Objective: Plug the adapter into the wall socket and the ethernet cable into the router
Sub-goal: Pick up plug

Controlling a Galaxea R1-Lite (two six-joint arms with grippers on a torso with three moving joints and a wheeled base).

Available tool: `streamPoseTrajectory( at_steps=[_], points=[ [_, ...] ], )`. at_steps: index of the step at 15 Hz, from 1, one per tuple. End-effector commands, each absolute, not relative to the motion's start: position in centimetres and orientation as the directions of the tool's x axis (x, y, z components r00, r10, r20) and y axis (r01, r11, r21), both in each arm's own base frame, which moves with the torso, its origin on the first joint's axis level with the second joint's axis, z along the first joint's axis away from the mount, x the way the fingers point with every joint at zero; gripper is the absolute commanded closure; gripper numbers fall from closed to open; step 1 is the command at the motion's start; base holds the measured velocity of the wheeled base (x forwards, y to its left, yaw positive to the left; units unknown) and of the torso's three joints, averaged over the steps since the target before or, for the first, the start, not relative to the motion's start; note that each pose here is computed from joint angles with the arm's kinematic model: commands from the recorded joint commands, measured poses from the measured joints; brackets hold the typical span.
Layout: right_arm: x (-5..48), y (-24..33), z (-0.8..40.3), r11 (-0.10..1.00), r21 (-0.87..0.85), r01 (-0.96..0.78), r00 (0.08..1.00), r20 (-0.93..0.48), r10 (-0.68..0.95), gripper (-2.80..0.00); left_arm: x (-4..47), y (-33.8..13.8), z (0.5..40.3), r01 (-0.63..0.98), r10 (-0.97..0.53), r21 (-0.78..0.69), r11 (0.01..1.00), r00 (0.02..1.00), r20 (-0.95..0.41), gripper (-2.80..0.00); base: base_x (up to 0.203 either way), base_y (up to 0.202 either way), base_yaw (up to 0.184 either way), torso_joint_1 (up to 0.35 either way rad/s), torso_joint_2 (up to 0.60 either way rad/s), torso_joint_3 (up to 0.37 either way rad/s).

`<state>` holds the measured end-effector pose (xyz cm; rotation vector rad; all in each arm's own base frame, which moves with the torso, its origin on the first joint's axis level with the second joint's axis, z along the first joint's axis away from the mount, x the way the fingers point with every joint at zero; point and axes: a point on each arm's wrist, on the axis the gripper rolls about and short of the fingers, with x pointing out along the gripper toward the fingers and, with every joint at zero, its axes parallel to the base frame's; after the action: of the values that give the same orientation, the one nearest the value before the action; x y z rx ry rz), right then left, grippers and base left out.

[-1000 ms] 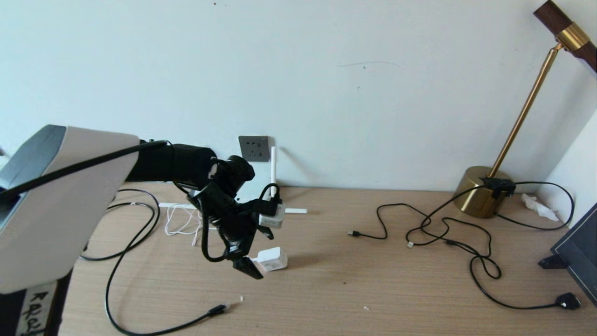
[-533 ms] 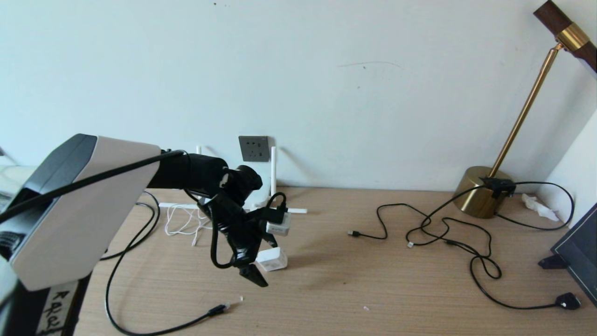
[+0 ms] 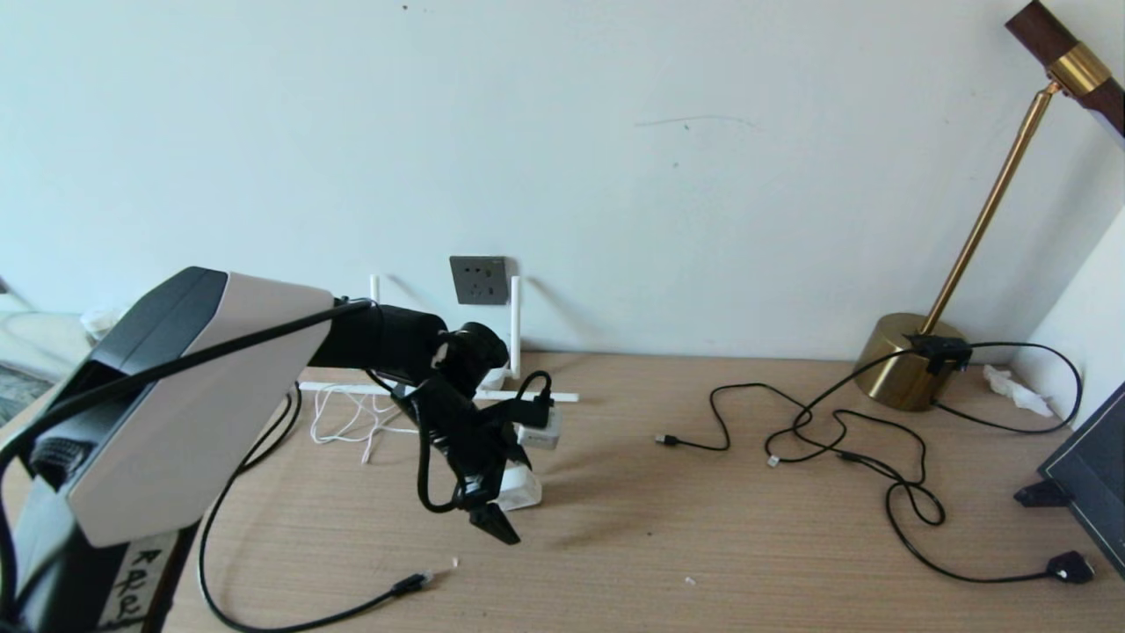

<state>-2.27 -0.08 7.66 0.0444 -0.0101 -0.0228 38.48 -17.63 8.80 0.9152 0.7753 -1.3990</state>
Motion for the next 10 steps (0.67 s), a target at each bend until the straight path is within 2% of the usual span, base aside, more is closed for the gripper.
streamPoseTrajectory(
  at_steps=[1,3,4,10],
  points=[
    [-2.28,-0.08,7.66,0.999,0.045,0.023,1.000,0.011,-0.023,0.00,38.44,-17.77,8.55,0.996,-0.465,0.066,-0.053,0.034,-0.885,-2.80,0.000,0.000,0.000,0.000,0.00,0.000],
    [-2.28,-0.08,7.66,0.999,0.045,0.022,1.000,0.011,-0.023,0.00,38.46,-17.78,8.54,0.996,-0.465,0.066,-0.053,0.034,-0.885,-2.80,0.000,0.000,0.000,0.000,0.00,0.000],
    [-2.27,-0.08,7.66,0.999,0.045,0.023,1.000,0.009,-0.023,0.00,38.49,-17.79,8.52,0.996,-0.465,0.068,-0.053,0.036,-0.884,0.00,0.000,0.000,0.000,0.000,0.00,0.000],
    [-2.27,-0.08,7.66,0.999,0.045,0.023,1.000,0.010,-0.023,0.00,38.74,-17.90,8.16,0.995,-0.469,0.079,-0.054,0.045,-0.882,0.00,0.000,0.000,0.000,0.000,0.00,0.000]
  ],
)
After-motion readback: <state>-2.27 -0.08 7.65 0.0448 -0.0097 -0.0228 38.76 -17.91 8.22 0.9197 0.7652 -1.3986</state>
